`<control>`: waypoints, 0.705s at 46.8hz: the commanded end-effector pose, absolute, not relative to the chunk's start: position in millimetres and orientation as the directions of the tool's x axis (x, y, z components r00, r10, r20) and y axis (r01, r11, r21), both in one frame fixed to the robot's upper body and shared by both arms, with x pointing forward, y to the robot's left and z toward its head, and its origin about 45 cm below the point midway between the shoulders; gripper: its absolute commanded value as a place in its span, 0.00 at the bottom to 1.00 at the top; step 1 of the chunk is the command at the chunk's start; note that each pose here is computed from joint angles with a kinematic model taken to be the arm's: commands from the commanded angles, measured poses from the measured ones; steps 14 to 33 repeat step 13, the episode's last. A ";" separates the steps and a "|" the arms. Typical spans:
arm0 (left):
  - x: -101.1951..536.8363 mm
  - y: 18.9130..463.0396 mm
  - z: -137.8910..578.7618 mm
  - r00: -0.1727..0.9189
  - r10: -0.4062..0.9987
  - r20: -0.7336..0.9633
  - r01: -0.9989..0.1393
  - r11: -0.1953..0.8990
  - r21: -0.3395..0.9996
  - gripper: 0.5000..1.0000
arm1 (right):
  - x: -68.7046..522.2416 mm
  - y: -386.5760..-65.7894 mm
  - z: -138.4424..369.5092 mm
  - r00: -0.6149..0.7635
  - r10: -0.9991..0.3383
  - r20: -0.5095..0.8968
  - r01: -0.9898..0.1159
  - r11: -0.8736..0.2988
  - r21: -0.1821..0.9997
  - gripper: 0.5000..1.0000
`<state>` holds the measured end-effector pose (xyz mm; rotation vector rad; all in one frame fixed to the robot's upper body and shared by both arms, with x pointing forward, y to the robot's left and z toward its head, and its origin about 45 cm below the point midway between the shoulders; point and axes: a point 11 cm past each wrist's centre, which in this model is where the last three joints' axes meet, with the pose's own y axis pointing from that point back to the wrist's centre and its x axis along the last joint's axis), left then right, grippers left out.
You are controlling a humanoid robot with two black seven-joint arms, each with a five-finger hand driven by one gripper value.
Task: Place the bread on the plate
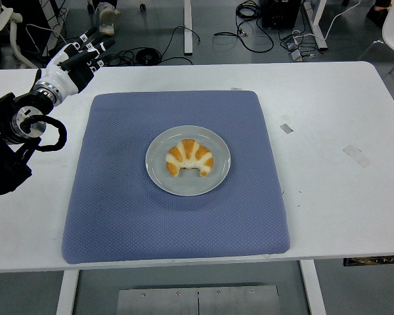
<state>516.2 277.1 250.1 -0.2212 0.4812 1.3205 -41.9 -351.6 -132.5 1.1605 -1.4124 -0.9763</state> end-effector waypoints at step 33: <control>513.7 277.4 243.5 0.161 0.874 -0.459 -0.962 0.243 0.126 0.97 | -40.7 -357.3 -131.6 -0.027 -0.973 0.229 -0.153 0.231 0.961 1.00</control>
